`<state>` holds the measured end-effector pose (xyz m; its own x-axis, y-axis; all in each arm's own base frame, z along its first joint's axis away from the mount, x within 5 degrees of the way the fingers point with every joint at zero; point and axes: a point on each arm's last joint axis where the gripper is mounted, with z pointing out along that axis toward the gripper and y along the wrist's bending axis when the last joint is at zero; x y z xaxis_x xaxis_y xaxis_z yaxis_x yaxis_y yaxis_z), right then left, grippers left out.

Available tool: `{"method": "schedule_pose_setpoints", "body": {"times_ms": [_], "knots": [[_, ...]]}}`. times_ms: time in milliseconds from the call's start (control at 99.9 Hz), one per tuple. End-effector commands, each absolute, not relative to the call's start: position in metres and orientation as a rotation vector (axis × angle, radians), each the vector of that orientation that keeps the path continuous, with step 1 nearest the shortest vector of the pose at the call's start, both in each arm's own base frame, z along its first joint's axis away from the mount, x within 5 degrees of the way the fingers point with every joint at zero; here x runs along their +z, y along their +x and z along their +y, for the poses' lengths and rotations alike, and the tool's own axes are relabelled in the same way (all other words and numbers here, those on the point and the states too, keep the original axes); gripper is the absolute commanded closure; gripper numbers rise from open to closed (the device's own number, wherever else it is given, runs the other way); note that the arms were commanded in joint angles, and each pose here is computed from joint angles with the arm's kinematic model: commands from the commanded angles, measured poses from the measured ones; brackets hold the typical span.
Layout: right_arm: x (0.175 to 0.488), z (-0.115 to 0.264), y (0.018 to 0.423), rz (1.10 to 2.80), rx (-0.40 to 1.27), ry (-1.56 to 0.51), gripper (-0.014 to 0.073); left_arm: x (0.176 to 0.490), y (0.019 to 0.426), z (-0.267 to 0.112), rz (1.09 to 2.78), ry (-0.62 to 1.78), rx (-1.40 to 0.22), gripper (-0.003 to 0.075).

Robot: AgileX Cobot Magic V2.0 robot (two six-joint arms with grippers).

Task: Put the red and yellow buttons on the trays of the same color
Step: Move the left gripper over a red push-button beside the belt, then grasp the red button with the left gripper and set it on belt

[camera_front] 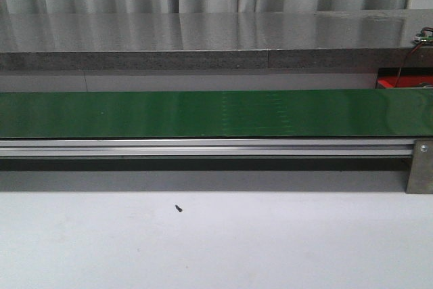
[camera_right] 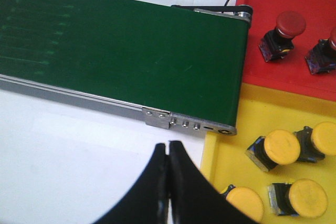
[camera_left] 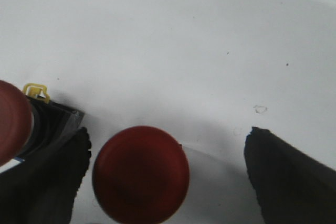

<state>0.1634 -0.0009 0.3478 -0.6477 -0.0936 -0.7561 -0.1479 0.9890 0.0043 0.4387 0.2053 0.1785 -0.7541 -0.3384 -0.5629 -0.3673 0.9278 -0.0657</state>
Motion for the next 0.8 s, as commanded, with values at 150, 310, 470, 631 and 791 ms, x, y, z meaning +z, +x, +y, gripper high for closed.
{"method": "schedule_pose_setpoints", "body": {"times_ms": [150, 310, 470, 631, 791], "knots": [[0.361, -0.001, 0.164, 2.197, 0.066, -0.165, 0.0663, 0.217, 0.442, 0.204, 2.369, -0.490, 0.089, 0.0172], [0.361, -0.001, 0.164, 2.197, 0.066, -0.165, 0.0663, 0.217, 0.442, 0.204, 2.369, -0.490, 0.089, 0.0293], [0.361, -0.001, 0.164, 2.197, 0.066, -0.165, 0.0663, 0.218, 0.443, 0.205, 2.365, -0.489, 0.091, 0.0429], [0.361, -0.001, 0.164, 2.197, 0.066, -0.165, 0.0663, 0.221, 0.442, 0.204, 2.358, -0.487, 0.093, 0.0568], [0.361, -0.001, 0.164, 2.197, 0.066, -0.165, 0.0663, 0.245, 0.436, 0.201, 2.326, -0.478, 0.095, 0.0642]]}}
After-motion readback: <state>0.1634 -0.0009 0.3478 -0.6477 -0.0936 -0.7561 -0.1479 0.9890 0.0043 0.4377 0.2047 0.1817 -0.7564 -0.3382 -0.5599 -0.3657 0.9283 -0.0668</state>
